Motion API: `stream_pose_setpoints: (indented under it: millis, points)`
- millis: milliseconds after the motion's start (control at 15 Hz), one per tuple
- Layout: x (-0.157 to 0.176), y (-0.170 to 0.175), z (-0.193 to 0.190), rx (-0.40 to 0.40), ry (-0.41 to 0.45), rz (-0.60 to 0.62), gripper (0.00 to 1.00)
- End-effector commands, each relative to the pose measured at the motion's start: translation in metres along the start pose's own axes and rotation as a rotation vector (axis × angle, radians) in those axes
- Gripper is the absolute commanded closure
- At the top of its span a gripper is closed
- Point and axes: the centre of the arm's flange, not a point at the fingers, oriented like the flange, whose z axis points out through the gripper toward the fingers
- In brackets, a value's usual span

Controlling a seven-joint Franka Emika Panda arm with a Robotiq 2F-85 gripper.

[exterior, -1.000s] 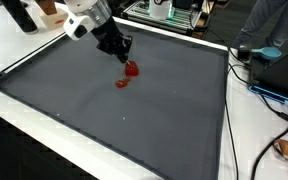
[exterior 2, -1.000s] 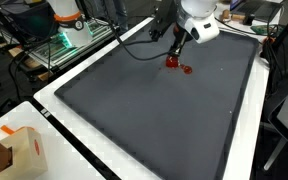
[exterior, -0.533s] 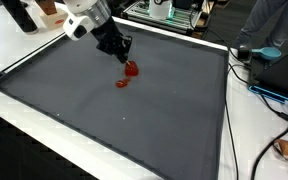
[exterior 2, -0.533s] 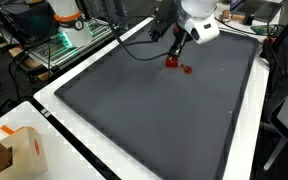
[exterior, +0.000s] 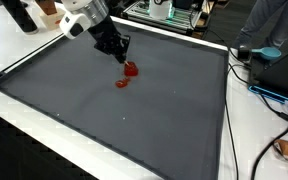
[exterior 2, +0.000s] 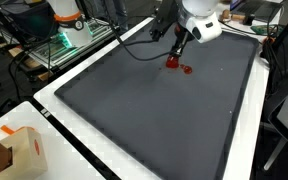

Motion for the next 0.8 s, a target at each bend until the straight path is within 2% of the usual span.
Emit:
stream_pose_setpoints:
  millis: [0, 733]
  points:
    - [-0.003, 0.001, -0.014, 0.008, 0.023, -0.011, 0.97]
    - [-0.014, -0.008, -0.077, -0.017, 0.11, -0.031, 0.97]
